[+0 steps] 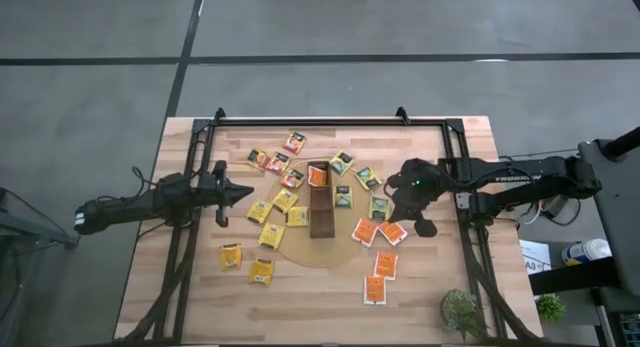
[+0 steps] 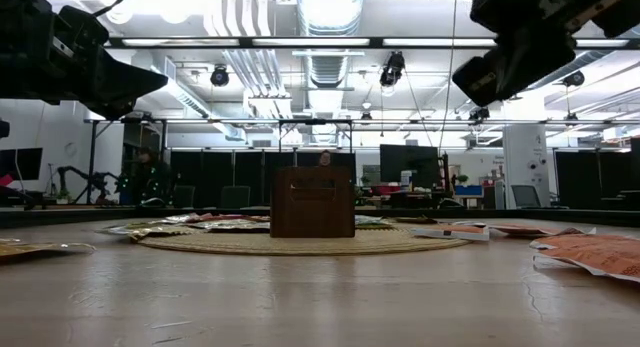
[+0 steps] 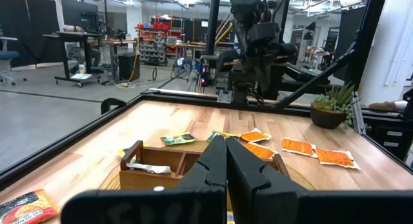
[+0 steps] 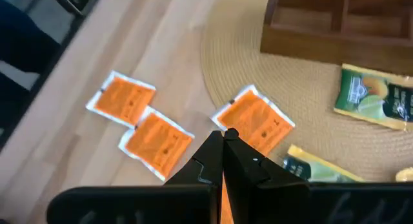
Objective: Pick & Place Tea
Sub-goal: Put the white tea bag into the top section of the wooden organizer
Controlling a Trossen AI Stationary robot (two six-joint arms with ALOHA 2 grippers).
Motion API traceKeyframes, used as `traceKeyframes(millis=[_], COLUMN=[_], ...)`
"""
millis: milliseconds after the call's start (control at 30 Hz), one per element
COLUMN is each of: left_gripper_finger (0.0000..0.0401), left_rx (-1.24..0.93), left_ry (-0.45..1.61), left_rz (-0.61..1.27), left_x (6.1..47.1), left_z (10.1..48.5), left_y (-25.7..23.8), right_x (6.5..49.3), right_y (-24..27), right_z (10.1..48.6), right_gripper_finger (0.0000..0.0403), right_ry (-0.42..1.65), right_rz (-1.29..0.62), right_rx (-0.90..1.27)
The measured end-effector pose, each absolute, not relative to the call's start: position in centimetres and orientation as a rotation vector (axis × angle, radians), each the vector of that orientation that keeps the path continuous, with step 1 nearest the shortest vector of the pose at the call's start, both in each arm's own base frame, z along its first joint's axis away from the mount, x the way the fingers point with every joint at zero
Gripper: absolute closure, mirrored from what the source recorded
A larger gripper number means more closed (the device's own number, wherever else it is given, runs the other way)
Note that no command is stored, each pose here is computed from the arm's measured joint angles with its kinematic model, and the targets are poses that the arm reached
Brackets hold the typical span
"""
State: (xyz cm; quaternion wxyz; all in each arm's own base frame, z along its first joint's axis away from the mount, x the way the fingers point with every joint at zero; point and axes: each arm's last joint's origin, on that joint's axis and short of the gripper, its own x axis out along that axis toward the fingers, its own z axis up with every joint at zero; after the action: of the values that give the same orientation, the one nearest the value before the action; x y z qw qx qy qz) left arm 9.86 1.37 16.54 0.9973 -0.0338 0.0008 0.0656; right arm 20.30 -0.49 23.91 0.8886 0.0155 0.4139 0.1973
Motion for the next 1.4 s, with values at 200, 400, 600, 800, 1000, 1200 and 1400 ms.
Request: traceKeyframes(millis=[200, 400, 600, 800, 1000, 1200, 1400], left_gripper_finger=[0.0401, 0.0401, 0.0401, 0.0401, 0.0401, 0.0401, 0.0401], left_rx=[-0.068, -0.068, -0.068, -0.068, -0.068, -0.068, -0.068], left_ry=[0.001, 0.002, 0.002, 0.001, 0.002, 0.002, 0.001], left_rz=[0.132, 0.132, 0.132, 0.131, 0.131, 0.131, 0.132], left_x=[9.9, 9.9, 9.9, 9.9, 9.9, 9.9, 9.9], left_z=[16.5, 16.5, 16.5, 16.5, 16.5, 16.5, 16.5], left_y=[1.4, 1.4, 1.4, 1.4, 1.4, 1.4, 1.4], right_x=[20.8, 21.0, 20.7, 21.0, 21.8, 22.4, 22.5], right_y=[0.1, 1.3, 3.0, 4.1, 4.1, 4.1, 5.6], right_z=[23.4, 22.7, 21.9, 20.5, 18.9, 17.5, 16.1], right_gripper_finger=[0.0394, 0.0394, 0.0392, 0.0349, 0.0289, 0.0249, 0.0247], right_ry=[0.934, 1.030, 1.129, 1.241, 1.318, 1.394, 1.441], right_rz=[0.390, 0.447, 0.505, 0.518, 0.482, 0.432, 0.508], right_rx=[0.007, 0.001, -0.066, -0.187, -0.279, -0.334, -0.399])
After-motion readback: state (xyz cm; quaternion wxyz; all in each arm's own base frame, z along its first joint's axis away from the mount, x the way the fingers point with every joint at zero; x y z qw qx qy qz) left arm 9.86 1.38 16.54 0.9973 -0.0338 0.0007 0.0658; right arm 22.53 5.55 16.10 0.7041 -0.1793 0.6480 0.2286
